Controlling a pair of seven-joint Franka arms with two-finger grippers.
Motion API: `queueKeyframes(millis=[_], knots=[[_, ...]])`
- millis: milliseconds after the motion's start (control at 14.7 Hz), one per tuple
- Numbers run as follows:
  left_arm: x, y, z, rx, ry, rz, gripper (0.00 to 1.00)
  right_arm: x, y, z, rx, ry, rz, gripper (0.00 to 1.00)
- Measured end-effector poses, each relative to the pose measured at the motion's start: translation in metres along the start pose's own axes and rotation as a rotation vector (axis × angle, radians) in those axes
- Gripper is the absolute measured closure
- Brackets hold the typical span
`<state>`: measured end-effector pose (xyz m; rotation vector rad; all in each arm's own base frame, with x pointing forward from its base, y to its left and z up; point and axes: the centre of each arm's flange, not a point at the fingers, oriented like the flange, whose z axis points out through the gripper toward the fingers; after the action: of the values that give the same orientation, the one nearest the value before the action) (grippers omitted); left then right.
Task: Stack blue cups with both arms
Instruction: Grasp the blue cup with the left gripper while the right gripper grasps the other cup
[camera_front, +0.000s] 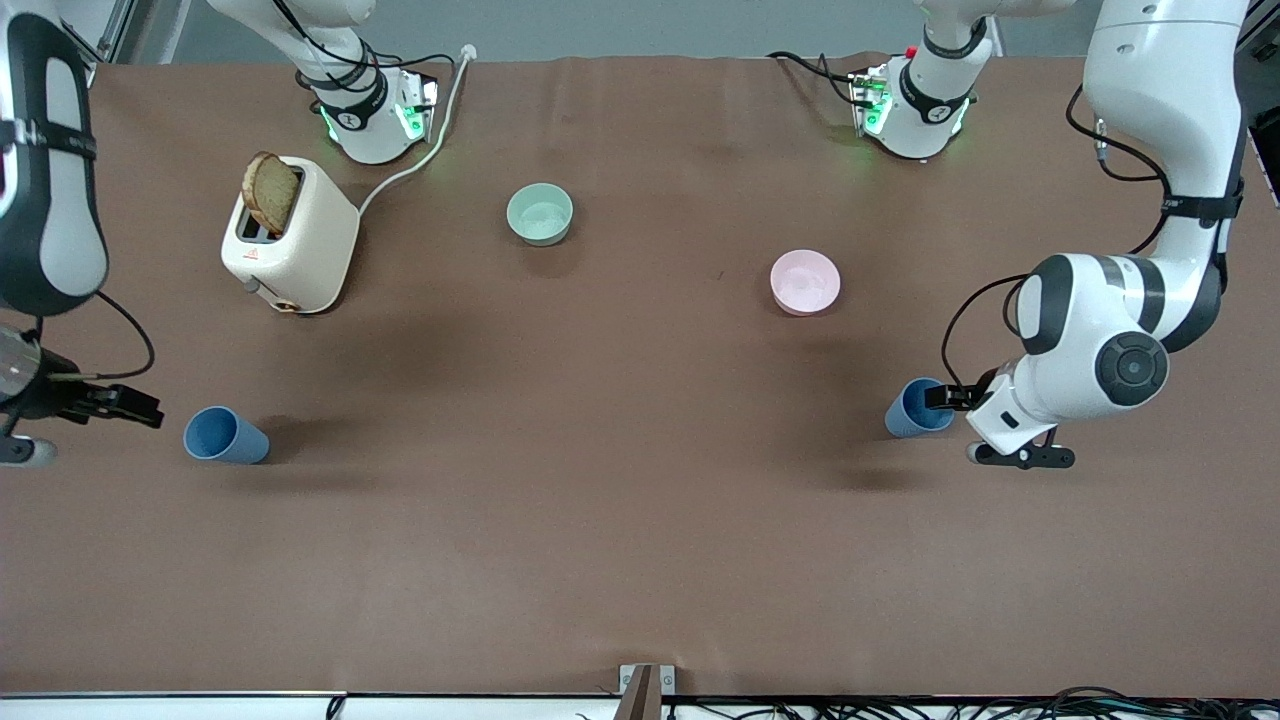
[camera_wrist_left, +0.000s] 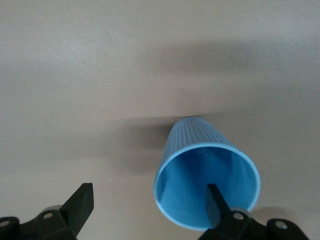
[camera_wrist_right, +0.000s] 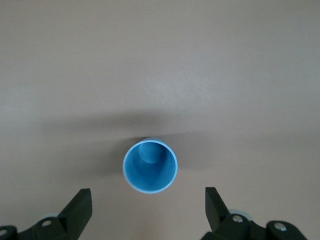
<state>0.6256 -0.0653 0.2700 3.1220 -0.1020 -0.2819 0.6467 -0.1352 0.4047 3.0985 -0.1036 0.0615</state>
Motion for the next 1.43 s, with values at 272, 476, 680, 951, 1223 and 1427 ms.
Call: queueKeyframes(millis=[272,476,680,951,1223,1427], knots=[[0.001,0.000,0.016,0.000,-0.023,0.000,0.26,-0.003,0.006,0.047,-0.002,-0.017,0.010,0.00],[0.002,0.001,0.020,0.000,-0.029,0.001,0.41,-0.007,0.014,0.074,0.009,-0.051,0.030,0.00],[0.002,0.001,0.020,0.000,-0.029,0.002,0.74,-0.009,0.018,0.096,0.015,-0.055,0.042,0.00],[0.003,0.007,0.017,-0.003,-0.022,0.014,0.94,-0.020,0.017,0.133,0.007,-0.020,0.046,0.03],[0.012,0.023,-0.004,-0.010,0.028,0.067,0.94,-0.027,0.017,0.146,0.008,-0.035,0.046,0.24],[0.018,0.060,-0.060,-0.029,0.070,0.130,0.94,-0.027,0.016,0.148,0.009,-0.037,0.047,0.56]])
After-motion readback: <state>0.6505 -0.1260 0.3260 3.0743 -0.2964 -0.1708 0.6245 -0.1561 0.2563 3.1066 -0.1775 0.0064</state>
